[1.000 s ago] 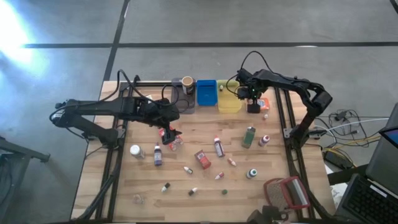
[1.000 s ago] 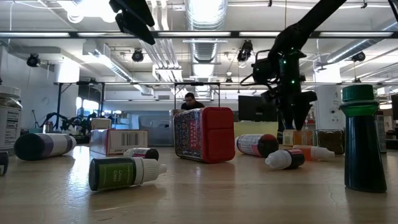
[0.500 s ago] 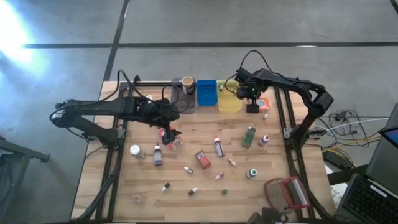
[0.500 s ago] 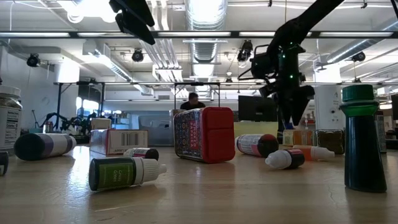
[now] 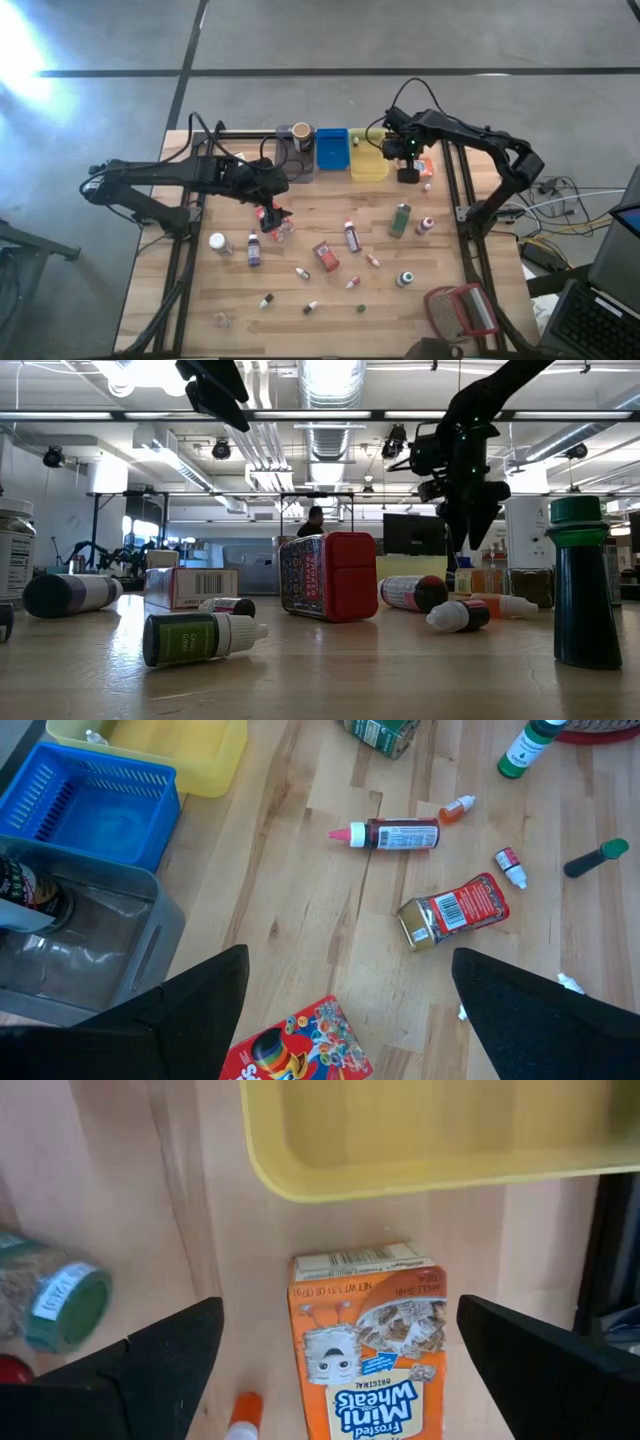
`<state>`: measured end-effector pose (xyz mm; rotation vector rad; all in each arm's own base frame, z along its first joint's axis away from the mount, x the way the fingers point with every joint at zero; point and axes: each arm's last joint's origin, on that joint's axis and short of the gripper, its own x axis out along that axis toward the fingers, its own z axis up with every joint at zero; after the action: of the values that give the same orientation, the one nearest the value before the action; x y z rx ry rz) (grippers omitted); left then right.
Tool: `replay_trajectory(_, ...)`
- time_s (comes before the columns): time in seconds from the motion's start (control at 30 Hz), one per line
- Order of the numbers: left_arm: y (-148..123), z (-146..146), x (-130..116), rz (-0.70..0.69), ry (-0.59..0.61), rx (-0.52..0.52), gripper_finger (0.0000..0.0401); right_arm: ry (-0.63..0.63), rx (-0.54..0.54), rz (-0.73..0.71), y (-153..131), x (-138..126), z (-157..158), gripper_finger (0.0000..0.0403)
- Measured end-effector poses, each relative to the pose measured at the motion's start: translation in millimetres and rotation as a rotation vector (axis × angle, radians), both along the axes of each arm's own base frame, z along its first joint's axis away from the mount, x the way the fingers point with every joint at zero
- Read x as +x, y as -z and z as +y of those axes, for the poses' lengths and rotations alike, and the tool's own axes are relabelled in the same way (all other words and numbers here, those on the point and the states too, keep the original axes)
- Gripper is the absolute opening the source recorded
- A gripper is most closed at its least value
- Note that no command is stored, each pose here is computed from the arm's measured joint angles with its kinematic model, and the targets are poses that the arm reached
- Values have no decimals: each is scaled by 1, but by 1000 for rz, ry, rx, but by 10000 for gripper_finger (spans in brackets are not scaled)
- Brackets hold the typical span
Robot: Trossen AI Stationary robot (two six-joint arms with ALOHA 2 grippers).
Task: Pick & Place Kitchen Items
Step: Put the orange cereal box into the blue bin
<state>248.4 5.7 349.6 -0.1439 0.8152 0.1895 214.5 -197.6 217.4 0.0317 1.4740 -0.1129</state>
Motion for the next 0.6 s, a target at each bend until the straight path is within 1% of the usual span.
replay_trajectory(0.2,0,0,0,0,0,0,355,-14,0,76,11,0,-5,400)
replay_trajectory(0.5,0,0,0,0,0,0,355,-30,-22,91,13,0,-6,400)
replay_trajectory(0.6,0,0,0,0,0,0,355,-35,-12,102,17,1,-7,400)
